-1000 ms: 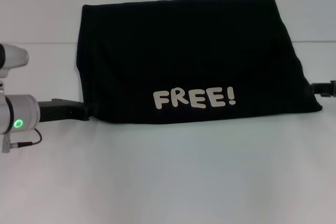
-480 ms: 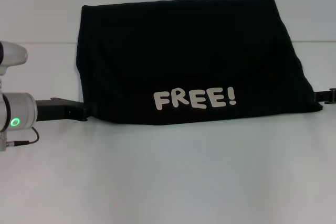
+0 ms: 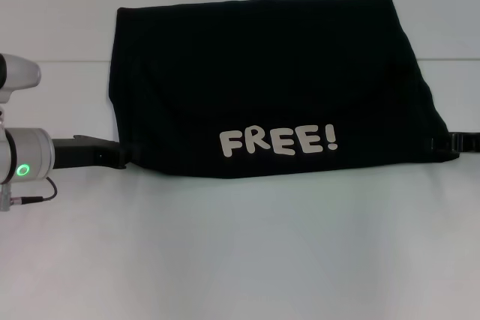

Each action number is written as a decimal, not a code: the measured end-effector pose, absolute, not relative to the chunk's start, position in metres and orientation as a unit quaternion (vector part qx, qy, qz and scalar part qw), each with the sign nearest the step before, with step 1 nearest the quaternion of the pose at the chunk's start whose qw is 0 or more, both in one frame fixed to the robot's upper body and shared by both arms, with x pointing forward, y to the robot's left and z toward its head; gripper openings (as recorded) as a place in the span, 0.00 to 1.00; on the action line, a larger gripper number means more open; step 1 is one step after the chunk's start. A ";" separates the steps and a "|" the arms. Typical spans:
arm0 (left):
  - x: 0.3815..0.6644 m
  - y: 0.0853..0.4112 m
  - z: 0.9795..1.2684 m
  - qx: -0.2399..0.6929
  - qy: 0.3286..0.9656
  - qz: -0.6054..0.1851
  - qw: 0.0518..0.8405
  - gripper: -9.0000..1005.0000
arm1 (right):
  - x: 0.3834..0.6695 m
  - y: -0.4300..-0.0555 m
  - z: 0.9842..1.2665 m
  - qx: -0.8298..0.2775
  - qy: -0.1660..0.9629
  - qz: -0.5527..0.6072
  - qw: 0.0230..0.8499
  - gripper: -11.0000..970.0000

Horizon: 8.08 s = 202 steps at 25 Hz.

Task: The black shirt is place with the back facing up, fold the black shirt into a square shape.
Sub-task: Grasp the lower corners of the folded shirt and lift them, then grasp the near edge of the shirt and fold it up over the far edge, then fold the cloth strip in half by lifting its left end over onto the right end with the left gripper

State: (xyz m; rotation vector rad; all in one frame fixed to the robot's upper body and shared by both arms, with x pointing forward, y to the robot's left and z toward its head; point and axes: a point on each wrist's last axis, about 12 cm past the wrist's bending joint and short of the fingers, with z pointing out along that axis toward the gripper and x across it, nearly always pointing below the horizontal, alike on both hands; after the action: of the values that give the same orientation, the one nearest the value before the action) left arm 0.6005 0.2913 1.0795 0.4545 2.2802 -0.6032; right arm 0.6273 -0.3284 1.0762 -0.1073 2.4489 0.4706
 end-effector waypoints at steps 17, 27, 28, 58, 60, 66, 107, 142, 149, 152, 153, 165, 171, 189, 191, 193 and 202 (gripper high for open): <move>0.600 0.294 1.080 0.169 0.886 -0.237 0.361 0.01 | 0.619 -0.338 1.081 -0.056 0.930 0.188 0.311 0.05; 0.569 0.314 1.092 0.158 0.883 -0.298 0.327 0.01 | 0.578 -0.362 1.086 -0.080 0.928 0.233 0.278 0.05; 0.563 0.318 1.094 0.157 0.882 -0.306 0.322 0.01 | 0.569 -0.366 1.086 -0.085 0.928 0.241 0.272 0.05; 0.482 0.335 1.107 0.239 0.832 -0.456 0.205 0.01 | 0.450 -0.411 1.082 -0.147 0.897 0.349 0.229 0.06; 0.498 0.334 1.116 0.248 0.831 -0.447 0.220 0.01 | 0.465 -0.411 1.091 -0.149 0.892 0.343 0.254 0.06; 0.557 0.321 1.139 0.259 0.831 -0.408 0.275 0.01 | 0.515 -0.404 1.117 -0.157 0.880 0.320 0.315 0.06; 0.689 0.269 1.128 0.184 0.872 -0.058 0.450 0.01 | 0.701 -0.286 1.125 -0.055 0.874 0.086 0.474 0.07; 0.693 0.265 1.116 0.109 0.866 -0.001 0.488 0.38 | 0.699 -0.288 1.128 -0.065 0.873 0.096 0.473 0.39; 0.670 0.276 1.133 0.127 0.888 -0.150 0.416 0.60 | 0.675 -0.294 1.135 -0.098 0.860 0.235 0.442 0.65; 0.648 0.280 1.144 0.162 0.891 -0.217 0.363 0.66 | 0.656 -0.299 1.136 -0.112 0.842 0.298 0.436 0.80; 0.641 0.280 1.147 0.172 0.892 -0.235 0.346 0.68 | 0.650 -0.300 1.136 -0.118 0.834 0.317 0.436 0.81; 0.584 0.295 1.138 0.124 0.907 -0.361 0.177 0.96 | 0.616 -0.306 1.128 -0.189 0.808 0.375 0.414 0.86; 0.582 0.299 1.124 0.017 0.913 -0.385 0.129 0.96 | 0.621 -0.302 1.132 -0.195 0.808 0.372 0.414 0.86; 0.585 0.315 1.097 -0.238 0.880 -0.401 0.091 0.96 | 0.631 -0.289 1.134 -0.202 0.807 0.360 0.422 0.86; 0.586 0.316 1.096 -0.250 0.877 -0.398 0.095 0.96 | 0.632 -0.286 1.133 -0.202 0.807 0.360 0.422 0.86; 0.588 0.317 1.095 -0.263 0.875 -0.395 0.100 0.96 | 0.632 -0.284 1.133 -0.203 0.807 0.360 0.423 0.86; 0.591 0.321 1.088 -0.299 0.862 -0.393 0.112 0.96 | 0.634 -0.282 1.134 -0.203 0.807 0.357 0.425 0.86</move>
State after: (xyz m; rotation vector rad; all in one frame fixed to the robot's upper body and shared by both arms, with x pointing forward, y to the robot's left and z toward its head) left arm 0.5907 0.3209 1.0878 -0.8776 2.5310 -1.1550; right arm 0.6343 -0.2815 1.1336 -0.5071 2.0175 0.8928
